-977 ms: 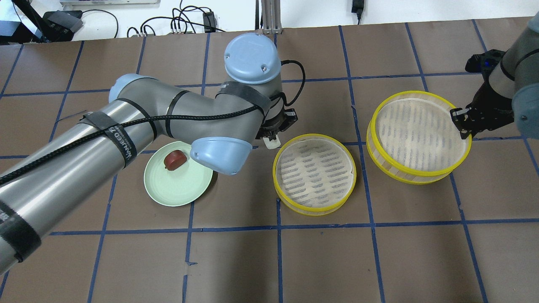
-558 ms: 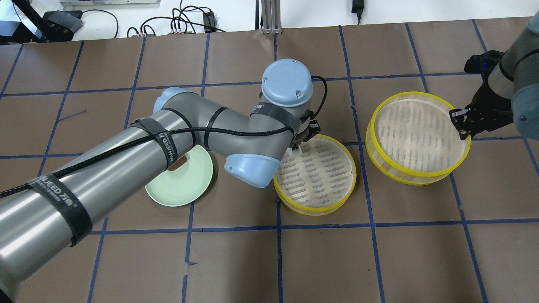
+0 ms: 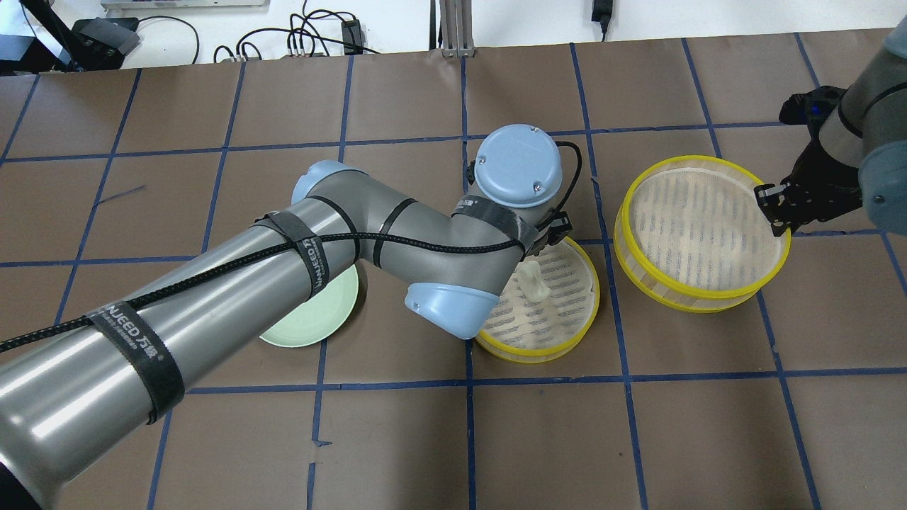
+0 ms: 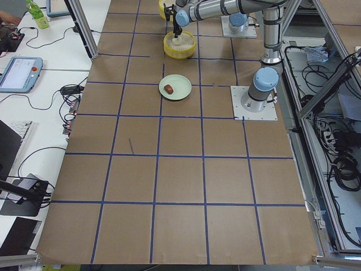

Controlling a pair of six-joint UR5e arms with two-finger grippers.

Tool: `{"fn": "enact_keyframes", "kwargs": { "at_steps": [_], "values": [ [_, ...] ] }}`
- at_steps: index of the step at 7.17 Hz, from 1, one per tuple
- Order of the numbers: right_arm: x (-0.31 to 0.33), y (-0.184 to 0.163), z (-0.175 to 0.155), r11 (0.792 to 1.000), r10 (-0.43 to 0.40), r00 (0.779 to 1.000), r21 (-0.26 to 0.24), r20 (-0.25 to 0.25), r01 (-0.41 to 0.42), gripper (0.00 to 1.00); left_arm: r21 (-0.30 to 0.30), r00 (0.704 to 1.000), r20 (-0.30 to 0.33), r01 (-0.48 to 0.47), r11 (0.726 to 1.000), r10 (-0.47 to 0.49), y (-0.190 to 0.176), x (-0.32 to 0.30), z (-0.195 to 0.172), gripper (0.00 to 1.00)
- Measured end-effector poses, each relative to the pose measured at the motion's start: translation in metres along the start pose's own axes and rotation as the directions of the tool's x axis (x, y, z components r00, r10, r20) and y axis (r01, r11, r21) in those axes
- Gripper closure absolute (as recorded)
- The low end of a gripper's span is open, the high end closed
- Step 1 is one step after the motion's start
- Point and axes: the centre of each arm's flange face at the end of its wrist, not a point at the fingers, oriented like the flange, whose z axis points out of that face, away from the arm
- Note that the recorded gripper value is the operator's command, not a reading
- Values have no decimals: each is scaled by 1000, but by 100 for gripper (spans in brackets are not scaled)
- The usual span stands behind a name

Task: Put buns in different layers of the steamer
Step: 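Carry the white bun into the lower steamer tier and open the left gripper, then restack the top tier with right gripper while left gripper returns to bowl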

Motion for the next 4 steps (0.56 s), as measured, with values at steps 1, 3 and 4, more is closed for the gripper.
{"fn": "enact_keyframes", "kwargs": {
  "at_steps": [1, 3, 4],
  "values": [
    [0, 0, 0, 1000, 0, 1000, -1, 0, 0, 91, 14, 998, -2, -70, 997, 70, -16, -12, -7, 0],
    [0, 0, 0, 1000, 1, 1000, 0, 0, -1, 91, 34, 963, 8, -270, 962, 270, -71, -65, -31, 0],
    [0, 0, 0, 1000, 0, 1000, 0, 0, 0, 91, 13, 945, 15, -326, 945, 326, -96, -100, -47, 0]
  ]
}}
